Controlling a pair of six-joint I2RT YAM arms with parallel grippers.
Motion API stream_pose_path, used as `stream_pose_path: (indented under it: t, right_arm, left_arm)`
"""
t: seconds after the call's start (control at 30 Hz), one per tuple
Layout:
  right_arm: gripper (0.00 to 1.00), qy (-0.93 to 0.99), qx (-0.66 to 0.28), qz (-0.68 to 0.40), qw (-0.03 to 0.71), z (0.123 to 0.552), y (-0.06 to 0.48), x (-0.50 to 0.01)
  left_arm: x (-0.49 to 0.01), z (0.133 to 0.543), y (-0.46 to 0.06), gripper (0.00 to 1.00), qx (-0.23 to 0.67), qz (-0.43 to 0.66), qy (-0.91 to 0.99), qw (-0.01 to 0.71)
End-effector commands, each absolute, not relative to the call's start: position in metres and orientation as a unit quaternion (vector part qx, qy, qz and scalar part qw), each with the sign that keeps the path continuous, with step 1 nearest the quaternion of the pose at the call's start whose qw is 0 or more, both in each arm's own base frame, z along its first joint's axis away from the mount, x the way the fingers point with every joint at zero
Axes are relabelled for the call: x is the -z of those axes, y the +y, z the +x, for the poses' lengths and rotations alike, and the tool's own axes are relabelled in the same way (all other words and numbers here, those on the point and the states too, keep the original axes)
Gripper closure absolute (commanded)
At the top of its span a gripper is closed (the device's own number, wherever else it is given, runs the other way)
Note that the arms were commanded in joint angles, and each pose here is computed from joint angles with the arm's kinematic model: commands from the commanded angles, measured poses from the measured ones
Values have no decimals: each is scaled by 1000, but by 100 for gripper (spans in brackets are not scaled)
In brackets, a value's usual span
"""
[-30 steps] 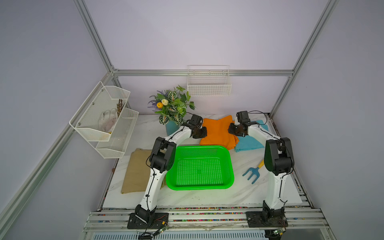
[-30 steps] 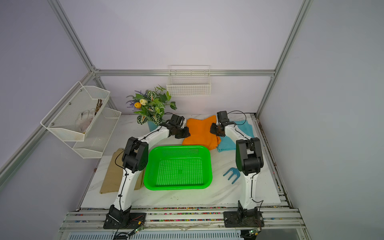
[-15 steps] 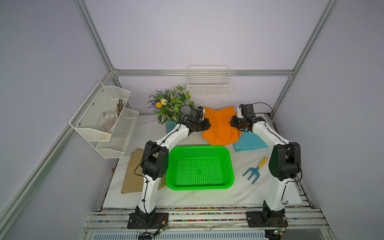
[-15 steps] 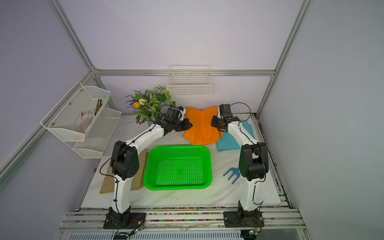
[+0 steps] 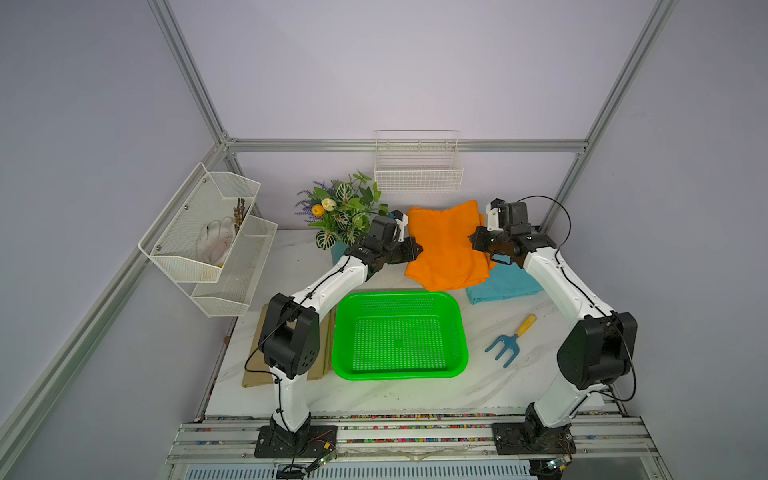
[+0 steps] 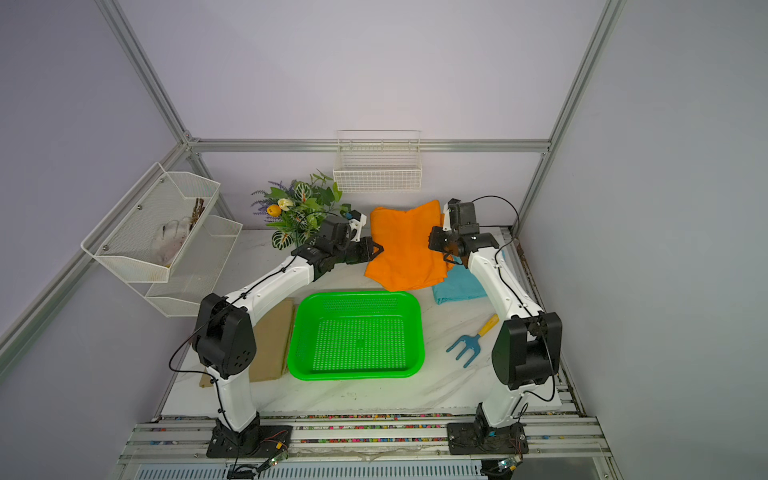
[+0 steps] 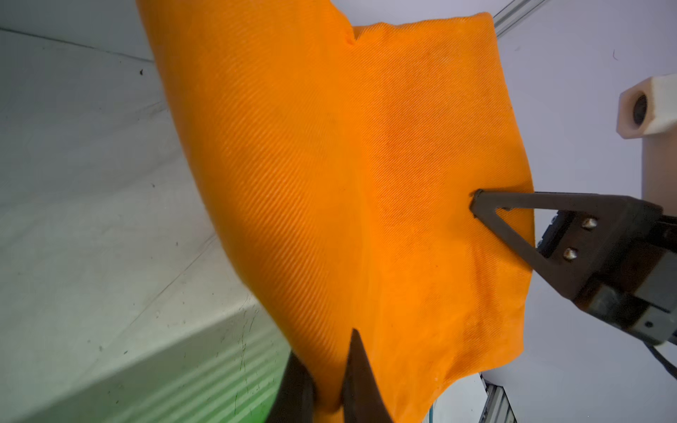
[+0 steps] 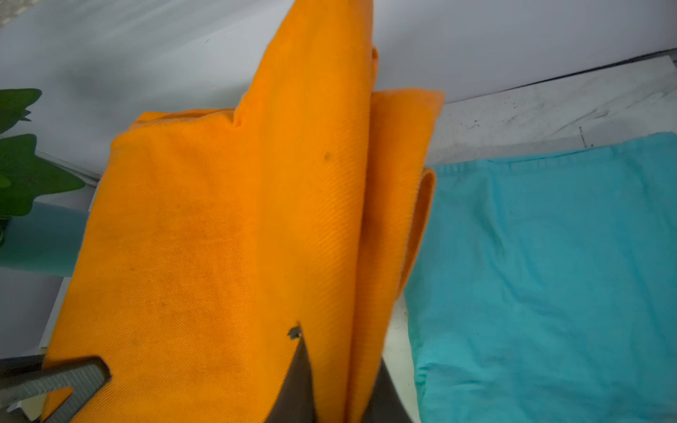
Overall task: Put the folded long pants in the basket
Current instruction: Place the long pant in the basket.
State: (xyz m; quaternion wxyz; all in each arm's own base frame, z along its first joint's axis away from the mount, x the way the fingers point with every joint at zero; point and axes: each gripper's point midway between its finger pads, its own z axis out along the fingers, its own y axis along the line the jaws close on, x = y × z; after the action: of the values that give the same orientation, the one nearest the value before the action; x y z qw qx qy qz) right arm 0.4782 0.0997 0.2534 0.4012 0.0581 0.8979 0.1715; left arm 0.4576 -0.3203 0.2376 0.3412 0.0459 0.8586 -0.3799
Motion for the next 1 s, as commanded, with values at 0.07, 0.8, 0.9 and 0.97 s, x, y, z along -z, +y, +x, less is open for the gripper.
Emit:
stream_pose_path:
  t: [0.07,0.8,0.9,0.97]
  right_arm:
    - [100,867,-193,63,455,440,100,-298]
    - [100,906,-266,-30,327,283,270,-209]
    - [100,915,-260,-24,309,275,272,-196]
    - [100,917,-261,-17,301,272,272,-184]
  left_arm:
    - [-286,410,-315,100,411,73,829,372]
    - [-216,272,-165,100,203,29,911,359]
    - [-200,264,-159,100,198,21,917,345]
    - [-185,260,-157,100,191,18,924,330]
